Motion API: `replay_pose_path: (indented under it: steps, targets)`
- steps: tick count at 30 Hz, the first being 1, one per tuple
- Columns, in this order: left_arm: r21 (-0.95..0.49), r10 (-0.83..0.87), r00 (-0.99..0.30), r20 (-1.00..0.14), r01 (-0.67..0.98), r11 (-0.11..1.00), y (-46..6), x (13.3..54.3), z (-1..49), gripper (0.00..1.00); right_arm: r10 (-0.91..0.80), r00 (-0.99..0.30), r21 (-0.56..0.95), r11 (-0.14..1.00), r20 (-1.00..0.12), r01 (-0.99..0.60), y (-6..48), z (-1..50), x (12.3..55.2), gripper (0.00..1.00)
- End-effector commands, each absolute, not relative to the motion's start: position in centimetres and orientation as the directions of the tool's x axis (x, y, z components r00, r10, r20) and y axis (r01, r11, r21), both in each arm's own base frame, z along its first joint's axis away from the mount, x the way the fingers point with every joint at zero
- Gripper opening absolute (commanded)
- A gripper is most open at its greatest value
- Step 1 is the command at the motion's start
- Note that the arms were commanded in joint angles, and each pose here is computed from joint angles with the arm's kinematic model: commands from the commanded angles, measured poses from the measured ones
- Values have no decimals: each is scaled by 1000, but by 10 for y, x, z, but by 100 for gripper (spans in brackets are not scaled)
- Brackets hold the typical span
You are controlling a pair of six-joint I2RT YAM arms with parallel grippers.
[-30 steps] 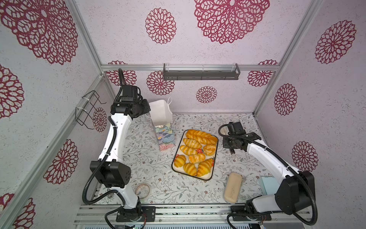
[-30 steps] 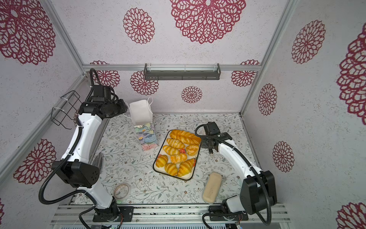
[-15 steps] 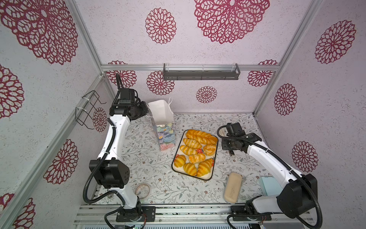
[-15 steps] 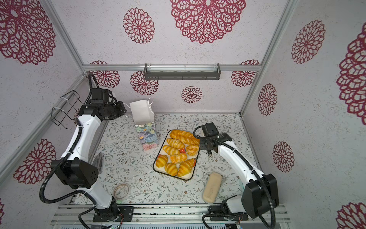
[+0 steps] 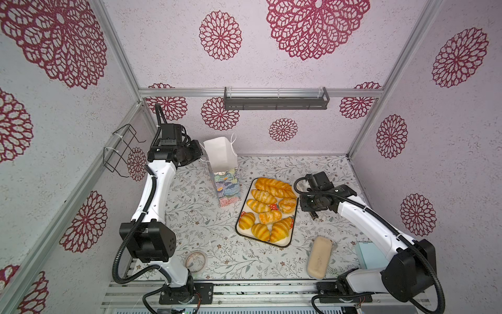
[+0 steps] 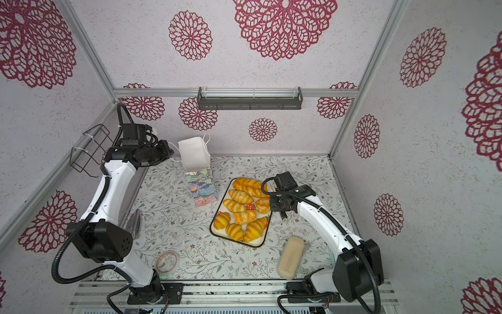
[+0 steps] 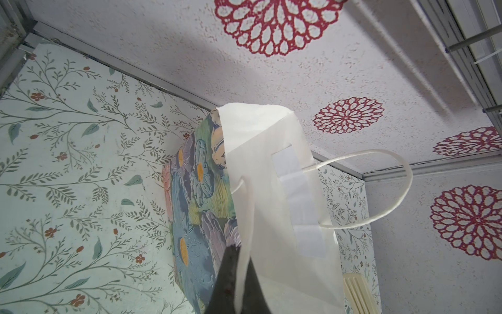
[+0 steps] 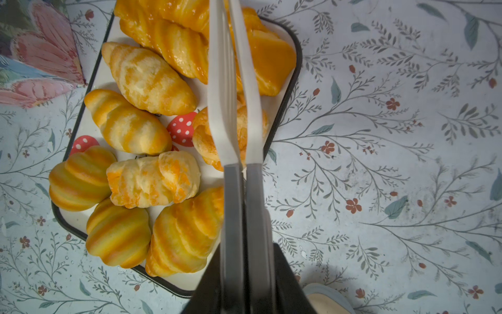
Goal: Pack bread into a paper bag
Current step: Pick up the bread from the tray.
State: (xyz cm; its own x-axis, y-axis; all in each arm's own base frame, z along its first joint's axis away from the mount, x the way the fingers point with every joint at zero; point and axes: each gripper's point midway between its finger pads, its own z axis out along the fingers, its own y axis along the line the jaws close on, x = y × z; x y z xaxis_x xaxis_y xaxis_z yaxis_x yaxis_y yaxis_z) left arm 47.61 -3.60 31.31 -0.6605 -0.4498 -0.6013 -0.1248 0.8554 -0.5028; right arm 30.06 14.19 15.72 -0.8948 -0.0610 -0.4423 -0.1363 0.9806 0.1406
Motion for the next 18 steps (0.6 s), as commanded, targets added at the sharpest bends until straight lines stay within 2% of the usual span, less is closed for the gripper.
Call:
replay_pose_path:
  steps: [1,9,18]
  targets:
    - [-521,-455,-630,-630,-93,849,-36,473,331,0,-45,-908,176,976,-416,-129,147,157,292,27]
    - [-528,-457,-632,-626,-88,845,-37,471,331,0,-43,-931,223,966,-362,-132,144,164,259,35]
    - [-540,-465,-633,-619,-87,837,-35,469,330,0,-15,-944,270,957,-331,-109,146,156,246,39]
